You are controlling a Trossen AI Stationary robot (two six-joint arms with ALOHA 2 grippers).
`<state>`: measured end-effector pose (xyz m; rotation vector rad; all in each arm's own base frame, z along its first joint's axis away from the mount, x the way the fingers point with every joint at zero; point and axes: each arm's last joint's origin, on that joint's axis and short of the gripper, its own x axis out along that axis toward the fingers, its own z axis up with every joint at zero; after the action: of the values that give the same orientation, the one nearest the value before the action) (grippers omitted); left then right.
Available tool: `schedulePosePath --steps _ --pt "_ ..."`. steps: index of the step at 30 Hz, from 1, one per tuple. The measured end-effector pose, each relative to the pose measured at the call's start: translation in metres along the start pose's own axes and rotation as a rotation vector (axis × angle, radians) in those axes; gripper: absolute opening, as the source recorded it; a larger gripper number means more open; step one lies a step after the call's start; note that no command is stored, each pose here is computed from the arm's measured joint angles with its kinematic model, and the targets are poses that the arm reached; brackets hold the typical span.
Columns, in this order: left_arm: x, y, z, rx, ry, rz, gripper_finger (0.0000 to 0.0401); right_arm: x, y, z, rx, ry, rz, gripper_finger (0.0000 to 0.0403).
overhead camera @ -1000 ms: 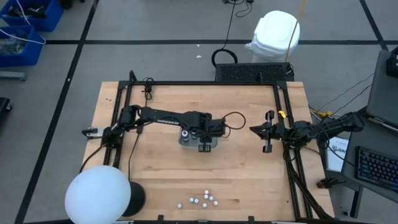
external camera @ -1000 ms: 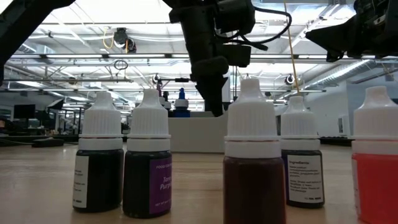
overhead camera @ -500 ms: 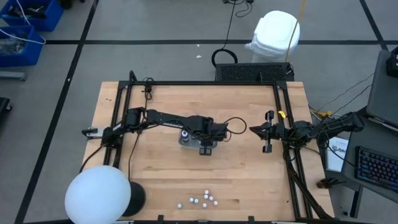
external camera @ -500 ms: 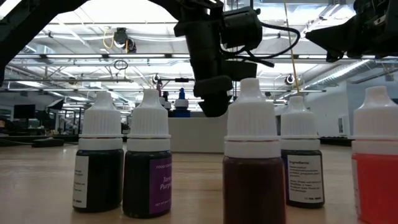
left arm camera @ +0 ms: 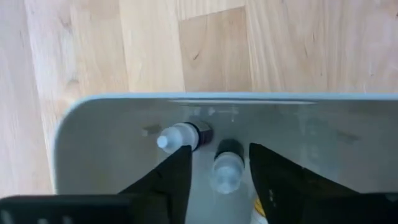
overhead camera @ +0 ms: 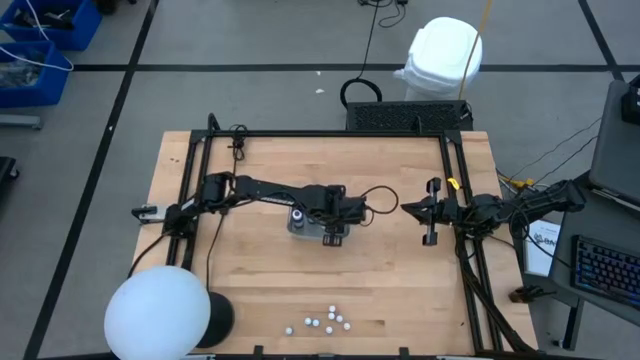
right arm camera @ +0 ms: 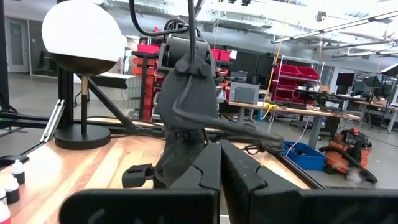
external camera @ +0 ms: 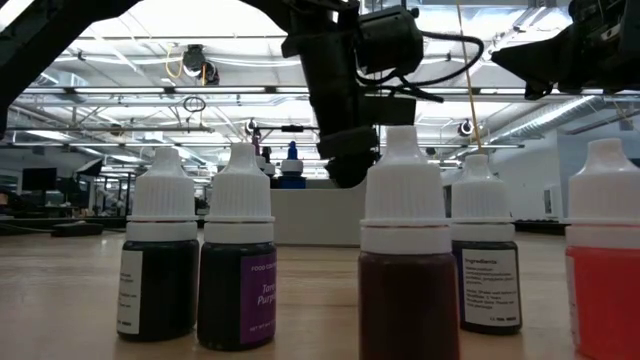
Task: Pick & Place food coloring
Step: Put the small black food coloring bottle into the gray bin
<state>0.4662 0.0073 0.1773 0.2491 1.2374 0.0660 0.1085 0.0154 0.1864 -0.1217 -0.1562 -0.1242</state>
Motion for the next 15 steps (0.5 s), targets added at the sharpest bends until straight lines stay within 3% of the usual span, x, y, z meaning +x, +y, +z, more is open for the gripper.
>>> schedulePosePath --steps 4,7,15 --pt "-0.007 -0.001 0.002 0.023 -0.020 0.004 0.0196 0.000 0.000 0.000 -0.001 0.001 0.001 0.0000" --pt "-0.028 -0.002 0.003 0.027 -0.045 0.021 0.0207 0.000 0.000 -0.001 -0.005 0.008 0.002 0.0000" --pt "-0.129 -0.023 -0.008 -0.075 -0.135 0.014 0.0197 0.000 0.000 -0.001 -0.007 0.014 0.003 0.0000"
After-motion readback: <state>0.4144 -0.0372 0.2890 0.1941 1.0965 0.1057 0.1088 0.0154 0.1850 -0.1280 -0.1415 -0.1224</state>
